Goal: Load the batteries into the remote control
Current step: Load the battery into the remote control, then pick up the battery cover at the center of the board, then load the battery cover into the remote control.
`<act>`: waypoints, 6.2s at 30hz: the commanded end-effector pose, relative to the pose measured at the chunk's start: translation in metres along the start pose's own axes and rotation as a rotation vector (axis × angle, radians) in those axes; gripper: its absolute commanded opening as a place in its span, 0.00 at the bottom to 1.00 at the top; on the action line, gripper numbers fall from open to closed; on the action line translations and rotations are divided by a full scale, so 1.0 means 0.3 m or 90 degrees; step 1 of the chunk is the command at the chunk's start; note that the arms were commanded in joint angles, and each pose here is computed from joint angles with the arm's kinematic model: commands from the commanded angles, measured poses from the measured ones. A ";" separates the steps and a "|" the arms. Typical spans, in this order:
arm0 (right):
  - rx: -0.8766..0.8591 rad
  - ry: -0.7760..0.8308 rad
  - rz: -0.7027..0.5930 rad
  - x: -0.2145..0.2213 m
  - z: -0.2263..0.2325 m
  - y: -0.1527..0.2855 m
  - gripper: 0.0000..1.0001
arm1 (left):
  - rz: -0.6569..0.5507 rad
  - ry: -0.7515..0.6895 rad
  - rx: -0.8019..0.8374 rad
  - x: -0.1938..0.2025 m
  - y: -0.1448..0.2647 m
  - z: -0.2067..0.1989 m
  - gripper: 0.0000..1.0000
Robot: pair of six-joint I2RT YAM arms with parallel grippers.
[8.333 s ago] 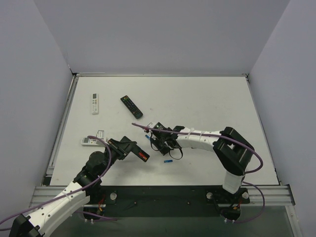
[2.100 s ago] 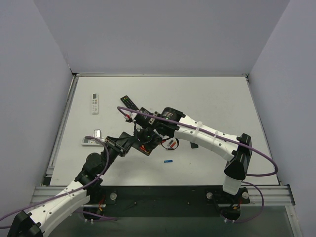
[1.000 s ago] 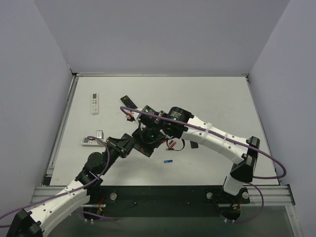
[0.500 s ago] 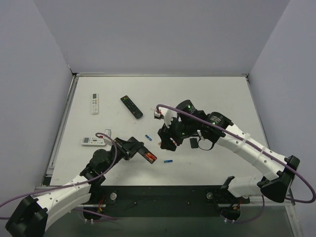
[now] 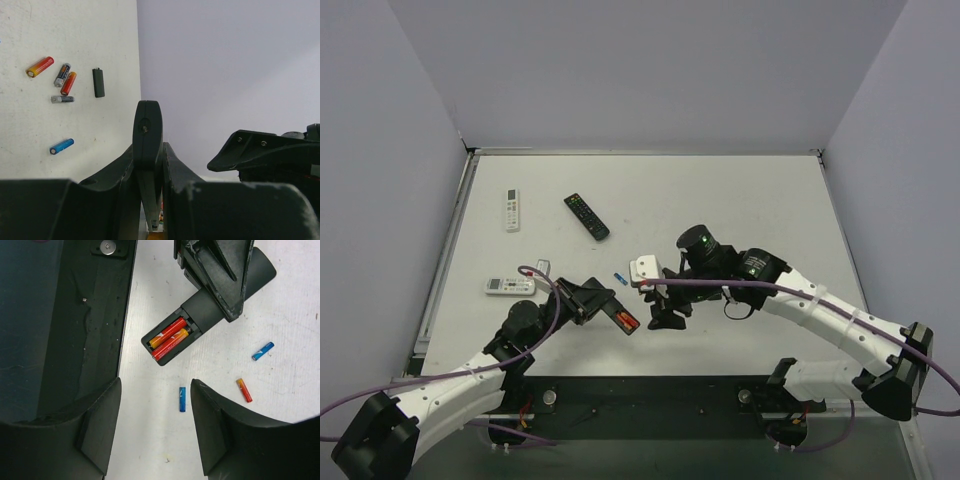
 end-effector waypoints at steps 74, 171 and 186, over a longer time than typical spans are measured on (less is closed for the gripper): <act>0.176 -0.293 0.198 -0.004 -0.155 -0.368 0.00 | -0.050 -0.045 0.154 -0.043 0.030 -0.145 0.00; 0.488 -0.458 0.058 0.187 -0.170 0.038 0.08 | -0.072 -0.108 0.045 -0.058 -0.032 -0.038 0.00; 0.310 -0.298 0.117 -0.033 -0.012 -0.152 0.08 | -0.079 -0.098 0.074 -0.071 -0.050 -0.082 0.00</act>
Point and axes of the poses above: each gripper's point midway between its finger pads, its own y axis back along the fingers, its own z axis along the line the jaws close on, x = y × z, the point moved 7 cm from there along y, back along the fingers, and after that the axes turned 11 degrees about -y, right-handed, at the moved point
